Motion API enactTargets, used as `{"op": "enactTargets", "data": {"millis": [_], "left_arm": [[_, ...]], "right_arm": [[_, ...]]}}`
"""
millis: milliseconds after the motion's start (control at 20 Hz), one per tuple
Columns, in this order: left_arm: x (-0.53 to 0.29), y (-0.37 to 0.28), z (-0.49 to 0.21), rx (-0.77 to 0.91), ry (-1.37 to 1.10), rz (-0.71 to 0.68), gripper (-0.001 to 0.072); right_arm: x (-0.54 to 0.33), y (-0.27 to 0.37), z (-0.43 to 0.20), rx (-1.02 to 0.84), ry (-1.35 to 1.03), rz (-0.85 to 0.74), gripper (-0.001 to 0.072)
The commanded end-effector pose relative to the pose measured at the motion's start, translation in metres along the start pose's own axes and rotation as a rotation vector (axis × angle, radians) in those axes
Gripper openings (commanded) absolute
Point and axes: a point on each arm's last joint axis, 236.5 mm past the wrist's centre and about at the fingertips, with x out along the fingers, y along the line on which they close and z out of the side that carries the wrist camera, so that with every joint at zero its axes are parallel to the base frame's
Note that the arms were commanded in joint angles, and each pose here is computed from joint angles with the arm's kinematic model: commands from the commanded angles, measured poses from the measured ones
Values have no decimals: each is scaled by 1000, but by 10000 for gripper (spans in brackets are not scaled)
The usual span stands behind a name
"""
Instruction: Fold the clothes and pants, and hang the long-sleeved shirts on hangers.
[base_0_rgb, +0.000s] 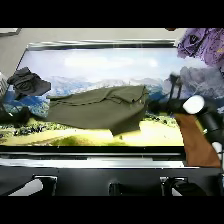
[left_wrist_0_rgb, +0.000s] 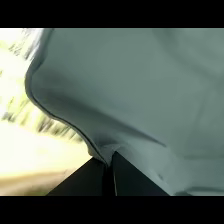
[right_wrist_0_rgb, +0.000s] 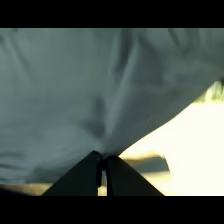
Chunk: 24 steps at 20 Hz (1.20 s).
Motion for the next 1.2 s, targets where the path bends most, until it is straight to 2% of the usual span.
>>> {"op": "enactTargets", "data": {"millis": [0,150,300,450,650,800,900,1150], "left_arm": [[-86,-96,68,192,-253,-62,14],[-195,-170,96,380,-538,-19,14],[-300,-206,82,470,-813,109,14],[-375,-216,37,476,-1016,215,14],[-423,-205,-18,437,-1133,324,14],[-430,-202,-25,428,-1153,343,14],[-406,-198,-9,438,-1078,328,14],[-259,-140,64,411,-668,302,14]], "right_arm": [[-92,37,94,-175,-282,-45,25],[-191,72,138,-267,-483,-63,25],[-298,104,140,-324,-668,-47,25],[-379,124,112,-353,-813,0,25],[-428,128,75,-318,-887,51,25],[-420,125,79,-306,-873,41,24],[-388,116,97,-264,-808,15,25],[-230,77,147,-139,-484,-85,25]]}}
